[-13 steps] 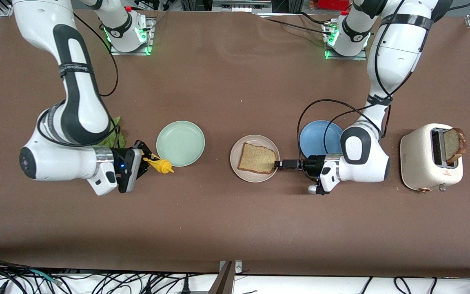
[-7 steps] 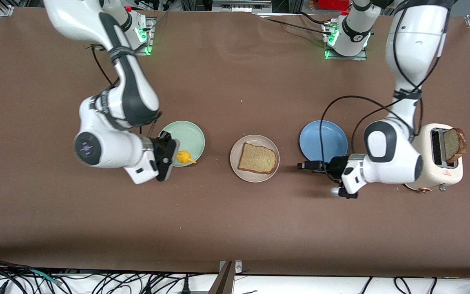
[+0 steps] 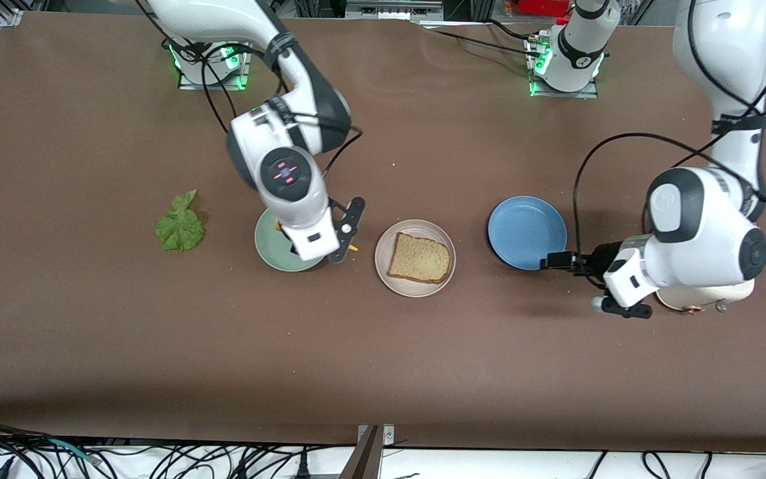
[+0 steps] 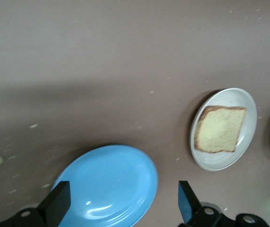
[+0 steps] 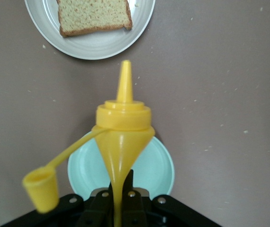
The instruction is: Make sandwich in beige plate with both arms
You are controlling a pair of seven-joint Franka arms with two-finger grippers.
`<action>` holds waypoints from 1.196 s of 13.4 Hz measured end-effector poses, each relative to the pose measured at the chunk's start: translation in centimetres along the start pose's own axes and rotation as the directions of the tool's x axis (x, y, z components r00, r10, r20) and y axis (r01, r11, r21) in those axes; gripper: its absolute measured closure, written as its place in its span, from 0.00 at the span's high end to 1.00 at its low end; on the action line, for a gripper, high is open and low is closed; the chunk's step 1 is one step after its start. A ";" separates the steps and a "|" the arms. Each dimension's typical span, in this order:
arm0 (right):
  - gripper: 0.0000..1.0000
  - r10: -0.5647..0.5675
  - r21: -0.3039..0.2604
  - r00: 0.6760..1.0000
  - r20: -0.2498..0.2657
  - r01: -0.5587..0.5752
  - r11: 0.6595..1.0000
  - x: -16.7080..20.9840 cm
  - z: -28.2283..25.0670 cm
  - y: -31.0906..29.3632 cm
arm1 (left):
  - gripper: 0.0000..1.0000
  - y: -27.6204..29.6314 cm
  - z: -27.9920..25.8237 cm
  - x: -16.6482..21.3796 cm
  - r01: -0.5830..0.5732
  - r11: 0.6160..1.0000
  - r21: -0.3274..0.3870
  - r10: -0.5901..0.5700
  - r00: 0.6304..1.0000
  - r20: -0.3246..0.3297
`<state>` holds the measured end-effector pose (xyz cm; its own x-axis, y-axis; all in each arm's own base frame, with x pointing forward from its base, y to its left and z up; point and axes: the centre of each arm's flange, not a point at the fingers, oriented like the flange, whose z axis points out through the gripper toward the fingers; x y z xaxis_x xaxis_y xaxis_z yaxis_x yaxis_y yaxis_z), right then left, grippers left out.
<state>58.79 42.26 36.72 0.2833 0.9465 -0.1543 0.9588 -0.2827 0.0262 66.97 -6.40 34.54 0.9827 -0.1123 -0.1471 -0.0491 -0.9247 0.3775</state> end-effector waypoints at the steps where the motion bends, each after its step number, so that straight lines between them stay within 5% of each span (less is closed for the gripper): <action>1: 0.04 -0.048 -0.061 0.998 0.044 0.051 0.997 1.3 0.0 -1.6 | 1.00 -0.8 -1.4 -0.5 -0.001 1.000 0.027 0.001 1.000 0.000; 4: 0.03 -0.097 -0.251 0.978 0.183 0.142 0.958 5.9 1.1 -7.7 | 1.00 -2.6 -4.9 -1.6 0.004 0.996 0.087 -0.002 1.000 -0.018; 8: 0.03 -0.076 -0.418 0.961 0.265 0.186 0.889 9.6 3.3 -13.5 | 1.00 -4.3 -8.7 -2.8 0.012 0.989 0.150 -0.004 0.998 -0.057; 13: 0.03 -0.051 -0.437 0.964 0.260 0.164 0.884 9.1 2.8 -12.1 | 1.00 -3.2 -13.0 -4.8 -0.006 0.975 0.222 0.025 0.996 -0.081; 16: 0.03 0.023 -0.370 0.985 0.172 0.043 0.928 7.5 1.0 -8.8 | 1.00 -2.0 -15.7 -6.4 -0.003 0.975 0.224 0.026 0.995 -0.101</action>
<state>52.48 51.74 34.34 0.2975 0.8990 -0.3213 0.9092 -0.1641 0.3827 63.59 1.86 49.09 0.9941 -0.0990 -0.0439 -0.0906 -0.9824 0.1635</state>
